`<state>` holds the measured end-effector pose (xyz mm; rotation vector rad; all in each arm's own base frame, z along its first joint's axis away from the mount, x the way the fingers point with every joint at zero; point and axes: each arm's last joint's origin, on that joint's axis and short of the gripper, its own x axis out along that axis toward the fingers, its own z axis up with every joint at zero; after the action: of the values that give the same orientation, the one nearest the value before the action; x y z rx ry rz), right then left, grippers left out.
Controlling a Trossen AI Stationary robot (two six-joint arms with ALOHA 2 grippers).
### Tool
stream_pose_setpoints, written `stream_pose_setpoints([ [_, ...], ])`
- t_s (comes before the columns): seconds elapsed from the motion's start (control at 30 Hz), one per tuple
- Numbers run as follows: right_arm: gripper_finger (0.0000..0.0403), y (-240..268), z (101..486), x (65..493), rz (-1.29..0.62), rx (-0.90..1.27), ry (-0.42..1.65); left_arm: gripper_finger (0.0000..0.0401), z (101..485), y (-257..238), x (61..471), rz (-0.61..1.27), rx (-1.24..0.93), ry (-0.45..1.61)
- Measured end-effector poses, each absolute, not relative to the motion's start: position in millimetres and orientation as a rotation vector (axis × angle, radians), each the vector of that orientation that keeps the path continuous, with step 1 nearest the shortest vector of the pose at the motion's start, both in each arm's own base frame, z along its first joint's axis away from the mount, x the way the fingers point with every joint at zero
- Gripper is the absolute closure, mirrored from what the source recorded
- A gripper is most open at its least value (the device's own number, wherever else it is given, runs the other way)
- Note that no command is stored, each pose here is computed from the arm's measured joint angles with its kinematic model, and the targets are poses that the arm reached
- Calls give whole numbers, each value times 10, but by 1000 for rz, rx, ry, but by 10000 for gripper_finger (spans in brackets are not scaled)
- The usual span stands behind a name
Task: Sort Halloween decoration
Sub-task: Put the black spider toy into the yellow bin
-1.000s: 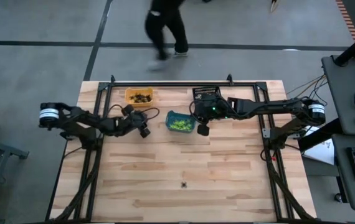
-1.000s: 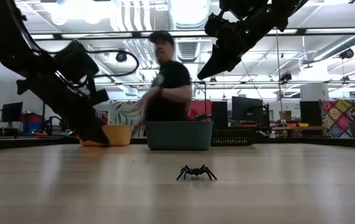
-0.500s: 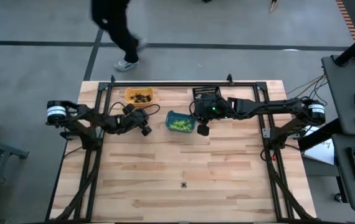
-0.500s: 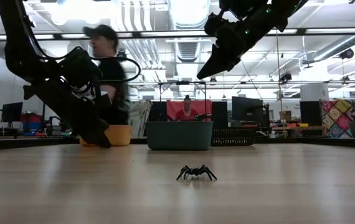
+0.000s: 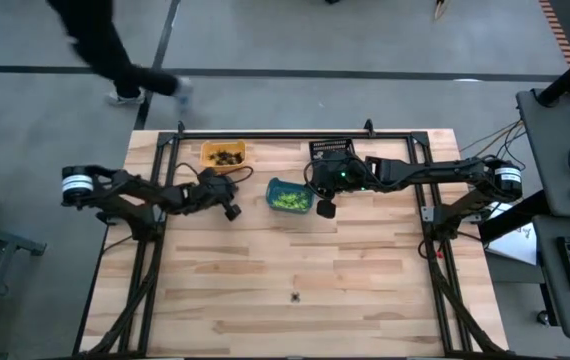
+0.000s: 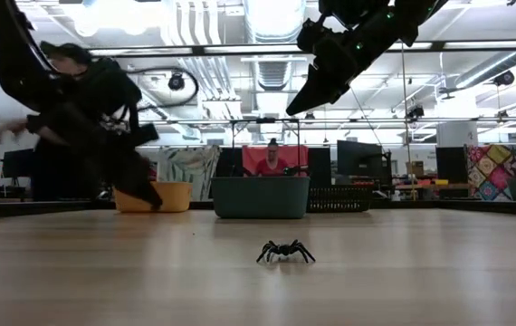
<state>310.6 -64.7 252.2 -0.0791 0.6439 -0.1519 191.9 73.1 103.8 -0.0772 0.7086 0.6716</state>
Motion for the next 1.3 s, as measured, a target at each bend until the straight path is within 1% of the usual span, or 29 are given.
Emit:
stream_pose_setpoints([
  [0.13, 394, -647, 2521, 3106, -152, -79, 644, 401, 1206, 703, 1906, 602, -119, 628],
  [0.37, 394, -647, 2521, 3106, -153, -74, 644, 401, 1561, 673, 1836, 575, -138, 445],
  [0.53, 394, -647, 2521, 3106, -155, -70, 644, 401, 1819, 771, 1740, 722, -49, 379],
  [0.67, 394, -647, 2521, 3106, -155, -68, 643, 401, 1915, 1002, 1640, 856, -10, 427],
  [0.8, 394, -647, 2521, 3107, -157, -60, 642, 401, 1893, 1338, 1491, 1001, -89, 521],
  [0.97, 394, -648, 2523, 3108, -165, -37, 638, 401, 1851, 1669, 1395, 1063, -304, 555],
  [1.1, 394, -647, 2523, 3108, -173, -13, 636, 394, 1838, 1787, 1446, 1071, -335, 622],
  [1.3, 394, -626, 2513, 3106, -173, 6, 645, 355, 1855, 1904, 1547, 1063, -356, 700],
])
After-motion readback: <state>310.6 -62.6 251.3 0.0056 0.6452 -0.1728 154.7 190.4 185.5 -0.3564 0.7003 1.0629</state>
